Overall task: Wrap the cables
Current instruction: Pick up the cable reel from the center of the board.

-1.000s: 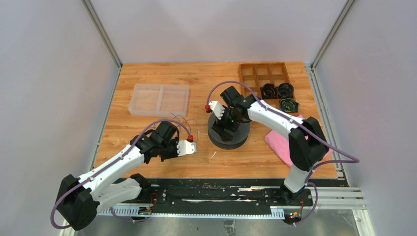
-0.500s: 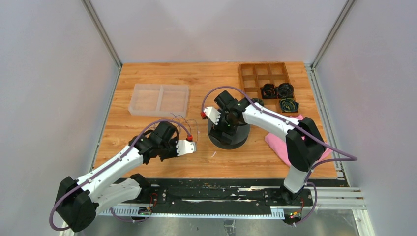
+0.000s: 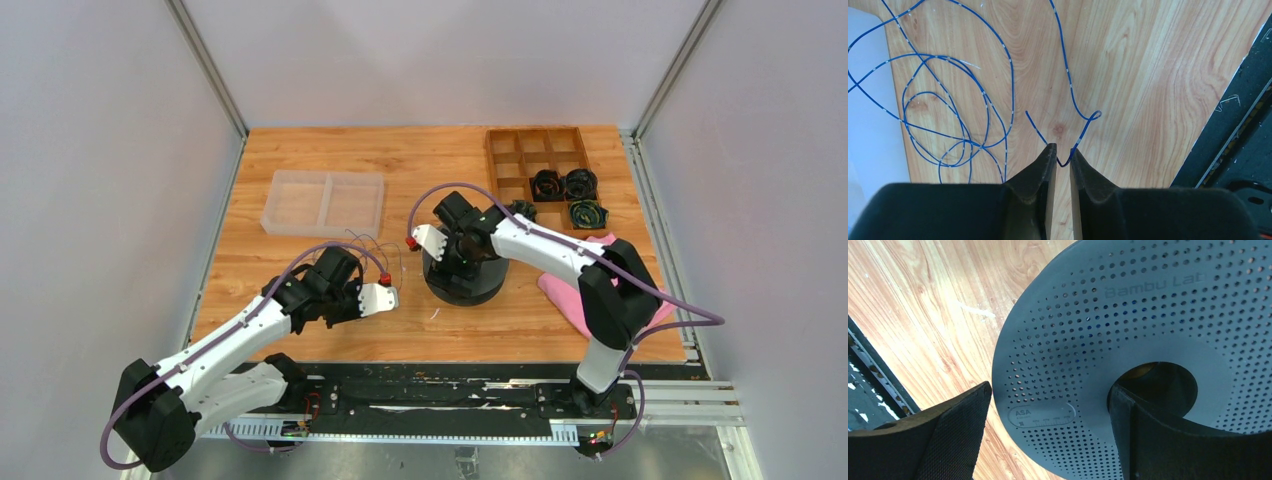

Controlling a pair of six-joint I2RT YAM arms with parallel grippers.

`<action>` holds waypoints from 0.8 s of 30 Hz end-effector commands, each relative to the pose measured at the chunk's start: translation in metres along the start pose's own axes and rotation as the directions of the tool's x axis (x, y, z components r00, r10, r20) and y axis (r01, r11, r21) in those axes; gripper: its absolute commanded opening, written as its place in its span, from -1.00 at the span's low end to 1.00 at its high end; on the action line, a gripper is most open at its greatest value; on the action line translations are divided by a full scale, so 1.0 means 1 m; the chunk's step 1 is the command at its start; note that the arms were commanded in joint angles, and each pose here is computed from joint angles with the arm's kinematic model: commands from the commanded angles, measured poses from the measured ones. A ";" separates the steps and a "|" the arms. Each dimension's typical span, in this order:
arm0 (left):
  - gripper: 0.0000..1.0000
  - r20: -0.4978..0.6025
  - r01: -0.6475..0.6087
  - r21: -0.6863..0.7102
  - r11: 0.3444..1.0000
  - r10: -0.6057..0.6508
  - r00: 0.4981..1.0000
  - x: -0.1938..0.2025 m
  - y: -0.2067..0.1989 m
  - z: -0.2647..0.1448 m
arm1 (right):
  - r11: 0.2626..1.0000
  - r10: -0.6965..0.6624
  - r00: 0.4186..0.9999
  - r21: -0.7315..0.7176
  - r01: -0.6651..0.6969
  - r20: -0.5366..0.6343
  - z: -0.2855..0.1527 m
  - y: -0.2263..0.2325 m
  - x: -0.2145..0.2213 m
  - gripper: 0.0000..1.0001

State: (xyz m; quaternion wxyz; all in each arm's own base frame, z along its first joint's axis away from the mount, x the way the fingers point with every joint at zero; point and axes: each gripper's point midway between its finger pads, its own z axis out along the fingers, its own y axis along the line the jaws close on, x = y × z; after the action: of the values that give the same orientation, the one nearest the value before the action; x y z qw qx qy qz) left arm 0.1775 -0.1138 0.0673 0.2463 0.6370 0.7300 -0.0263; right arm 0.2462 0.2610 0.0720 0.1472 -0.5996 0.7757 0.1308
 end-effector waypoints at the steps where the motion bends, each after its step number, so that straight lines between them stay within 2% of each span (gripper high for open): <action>1: -0.59 0.015 0.008 -0.019 1.000 -0.008 1.000 -0.008 0.006 -0.005 | 0.998 -0.068 0.997 0.009 0.068 -0.042 0.005 0.012 0.009 0.70; 8: -0.55 0.020 0.020 -0.011 1.000 -0.020 1.000 -0.010 0.005 -0.005 | 0.994 -0.085 0.995 0.070 0.090 -0.060 0.009 0.003 0.011 0.67; 15: -0.42 0.025 0.005 -0.007 1.000 -0.005 1.000 -0.007 0.001 -0.005 | 0.992 -0.089 0.996 0.092 0.088 0.005 -0.010 0.002 -0.007 0.13; 19: -0.30 -0.006 -0.015 -0.001 1.000 0.015 1.000 0.000 -0.001 -0.008 | 0.994 -0.085 0.995 0.078 0.080 0.056 -0.022 0.006 -0.019 -0.10; 24: -0.06 -0.054 -0.051 0.009 0.999 0.051 0.997 0.011 -0.004 -0.017 | 0.997 -0.061 0.991 0.058 0.055 0.118 -0.036 0.007 -0.032 -0.38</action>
State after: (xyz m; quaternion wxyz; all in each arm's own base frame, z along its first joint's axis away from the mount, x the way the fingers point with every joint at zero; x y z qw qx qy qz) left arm 0.1726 -0.1075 0.0690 0.2358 0.6385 0.7323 -0.0211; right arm 0.2390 0.2624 0.0804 0.1685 -0.6194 0.7586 0.1118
